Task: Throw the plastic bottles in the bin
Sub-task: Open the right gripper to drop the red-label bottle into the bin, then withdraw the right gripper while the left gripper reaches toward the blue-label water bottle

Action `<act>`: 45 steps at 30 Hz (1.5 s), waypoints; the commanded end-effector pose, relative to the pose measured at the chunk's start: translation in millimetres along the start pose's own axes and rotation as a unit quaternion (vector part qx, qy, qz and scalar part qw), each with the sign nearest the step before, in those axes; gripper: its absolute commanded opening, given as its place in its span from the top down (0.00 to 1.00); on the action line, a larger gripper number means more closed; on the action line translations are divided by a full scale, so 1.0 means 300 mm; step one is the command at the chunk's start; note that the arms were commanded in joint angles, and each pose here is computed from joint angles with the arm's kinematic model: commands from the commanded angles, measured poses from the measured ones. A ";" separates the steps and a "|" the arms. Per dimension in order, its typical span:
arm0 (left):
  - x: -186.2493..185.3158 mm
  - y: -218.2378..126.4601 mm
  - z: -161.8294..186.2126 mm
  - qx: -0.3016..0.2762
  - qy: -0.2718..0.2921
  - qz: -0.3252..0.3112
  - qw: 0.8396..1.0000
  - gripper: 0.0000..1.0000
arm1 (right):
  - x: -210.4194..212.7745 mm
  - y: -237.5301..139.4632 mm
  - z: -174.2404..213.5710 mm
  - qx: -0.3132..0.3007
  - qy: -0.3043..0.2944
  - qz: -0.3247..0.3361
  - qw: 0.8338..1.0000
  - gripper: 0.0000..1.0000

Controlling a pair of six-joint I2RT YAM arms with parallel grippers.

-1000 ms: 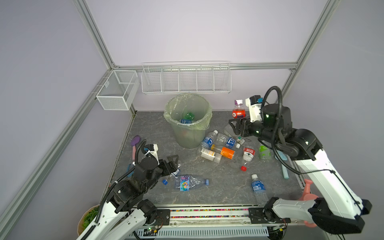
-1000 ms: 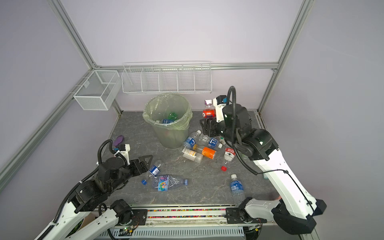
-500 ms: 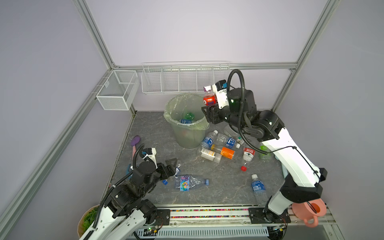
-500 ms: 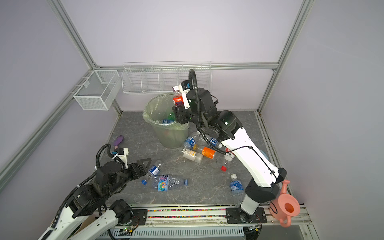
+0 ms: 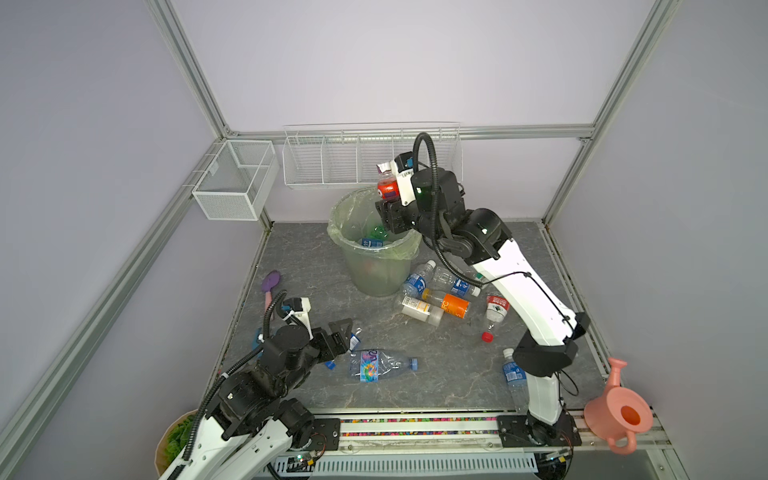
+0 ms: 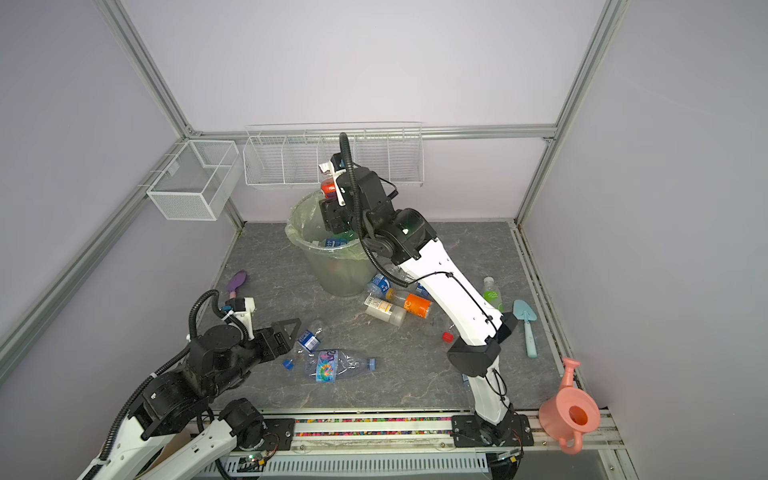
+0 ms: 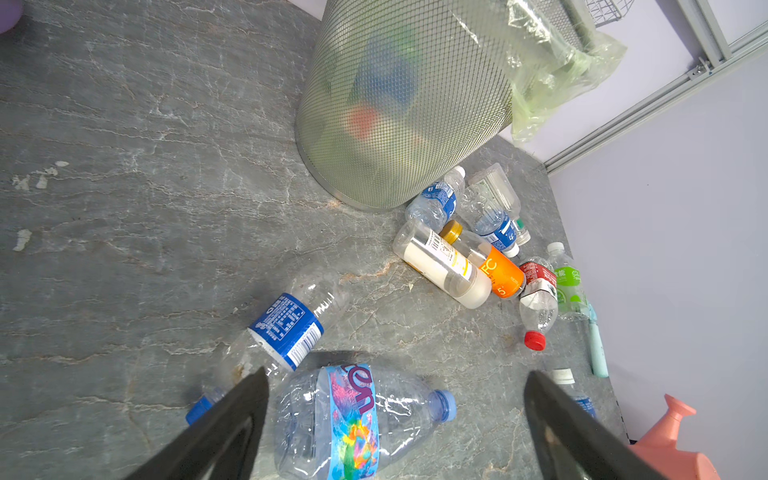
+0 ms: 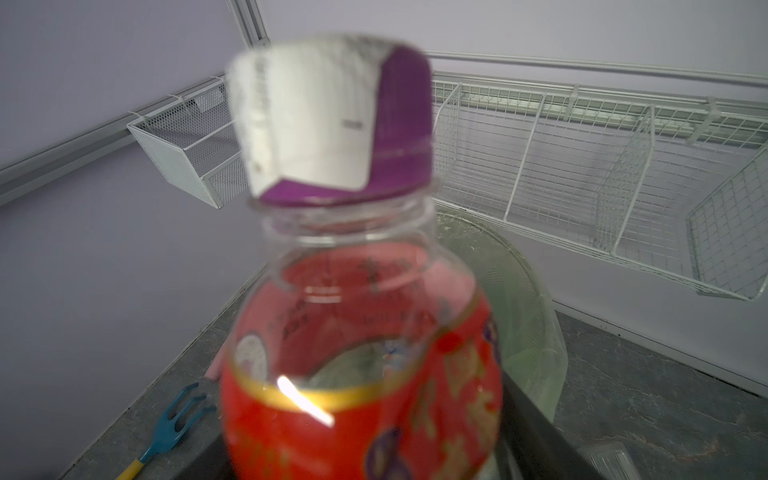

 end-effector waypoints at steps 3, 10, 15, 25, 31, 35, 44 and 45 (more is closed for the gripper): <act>-0.012 -0.032 -0.010 0.000 -0.008 0.006 1.000 0.05 | -0.066 0.169 0.119 0.054 0.046 -0.021 0.997 0.21; -0.032 -0.036 -0.028 -0.005 -0.005 0.008 1.000 0.06 | -0.102 0.064 0.067 0.037 0.038 -0.004 0.999 0.12; -0.062 -0.018 -0.031 0.005 0.003 0.009 1.000 0.07 | -0.106 -0.037 0.009 0.014 0.034 -0.009 0.999 0.12; -0.080 -0.008 -0.026 0.014 0.002 0.013 1.000 0.08 | -0.106 -0.212 0.027 0.013 0.023 -0.005 1.000 0.12; -0.115 0.026 0.004 0.029 0.016 0.012 0.999 0.09 | -0.152 -0.344 0.092 0.006 0.035 0.016 0.999 0.12; -0.180 0.069 0.054 0.041 0.045 0.015 0.998 0.09 | -0.211 -0.454 0.160 -0.003 0.049 0.049 0.998 0.12; -0.371 0.221 0.246 0.102 0.103 0.016 0.989 0.08 | -0.338 -0.635 0.323 0.009 0.077 0.133 0.988 0.12; -0.395 0.236 0.270 0.110 0.109 0.018 0.988 0.08 | -0.360 -0.658 0.339 0.010 0.084 0.151 0.985 0.12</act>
Point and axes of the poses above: each gripper's point midway between its finger pads, its own y axis out along the fingers, its own x axis along the line the jaws close on, z = x × y, the point moved 2 cm from there along -y, back along the fingers, and after that the axes turned 11 degrees about -y, right-handed, at the moved point
